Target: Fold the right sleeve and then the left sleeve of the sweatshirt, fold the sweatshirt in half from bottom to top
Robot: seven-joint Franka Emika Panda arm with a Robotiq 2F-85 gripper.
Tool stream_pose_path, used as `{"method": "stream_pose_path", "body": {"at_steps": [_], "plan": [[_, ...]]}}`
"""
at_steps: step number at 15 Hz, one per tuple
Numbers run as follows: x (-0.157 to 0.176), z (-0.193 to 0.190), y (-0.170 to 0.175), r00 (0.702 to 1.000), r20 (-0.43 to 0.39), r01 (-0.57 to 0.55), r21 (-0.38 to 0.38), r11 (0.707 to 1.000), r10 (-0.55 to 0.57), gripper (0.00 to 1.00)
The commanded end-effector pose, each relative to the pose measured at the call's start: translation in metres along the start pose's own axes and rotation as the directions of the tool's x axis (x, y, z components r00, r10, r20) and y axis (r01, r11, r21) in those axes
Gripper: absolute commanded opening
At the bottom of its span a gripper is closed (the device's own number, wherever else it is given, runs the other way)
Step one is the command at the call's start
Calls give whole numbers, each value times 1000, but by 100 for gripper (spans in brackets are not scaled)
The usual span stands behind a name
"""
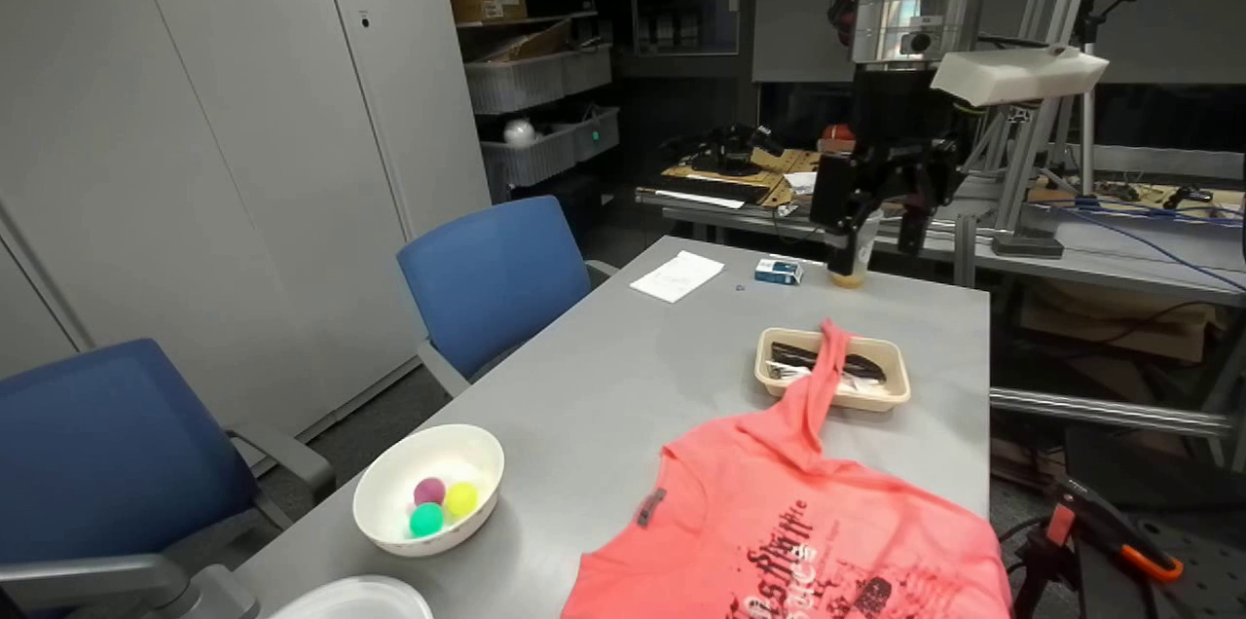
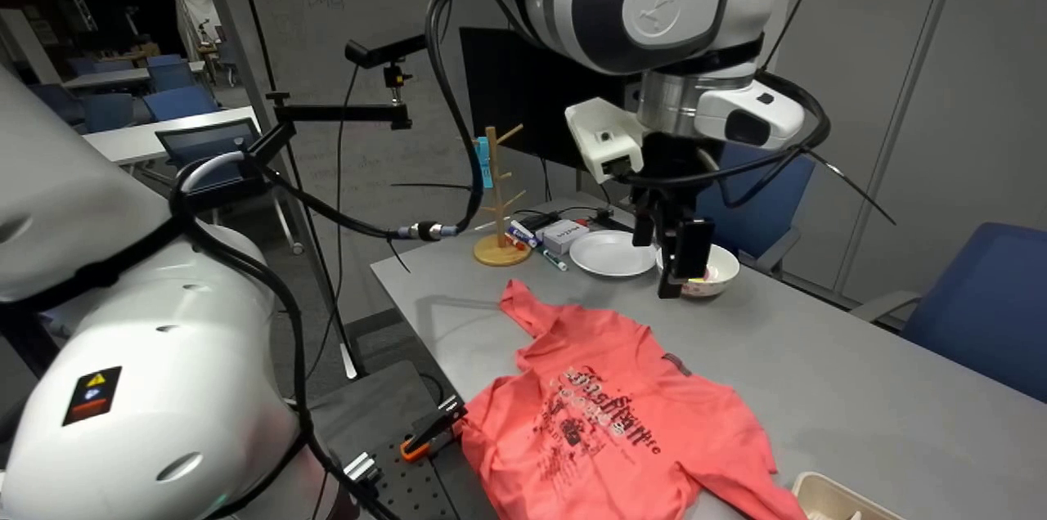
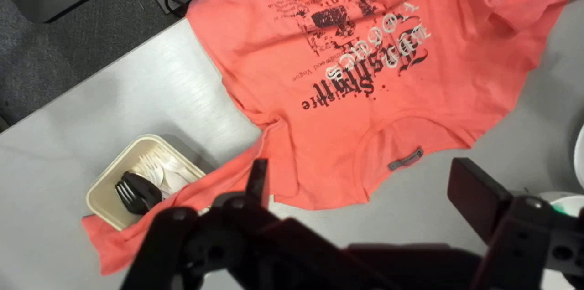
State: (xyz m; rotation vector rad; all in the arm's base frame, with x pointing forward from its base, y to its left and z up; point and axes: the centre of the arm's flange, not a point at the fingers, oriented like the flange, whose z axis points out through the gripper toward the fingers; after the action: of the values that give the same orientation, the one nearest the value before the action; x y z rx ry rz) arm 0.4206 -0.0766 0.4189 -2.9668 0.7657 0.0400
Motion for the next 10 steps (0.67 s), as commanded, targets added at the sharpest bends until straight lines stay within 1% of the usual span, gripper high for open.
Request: {"method": "stream_pose_path", "body": {"at_steps": [1,4,6,8,9,10], "plan": [[35,4,41,990,-21,-140,56,989,141,100],[60,7,90,964,-46,-257,92,962,262,100],[76,9,121,937,-58,-336,108,936,344,100],[81,7,135,916,-75,-383,126,915,394,100],[65,10,131,936,-60,-338,105,935,346,100],[69,10,137,930,-65,-353,108,929,361,100]]}}
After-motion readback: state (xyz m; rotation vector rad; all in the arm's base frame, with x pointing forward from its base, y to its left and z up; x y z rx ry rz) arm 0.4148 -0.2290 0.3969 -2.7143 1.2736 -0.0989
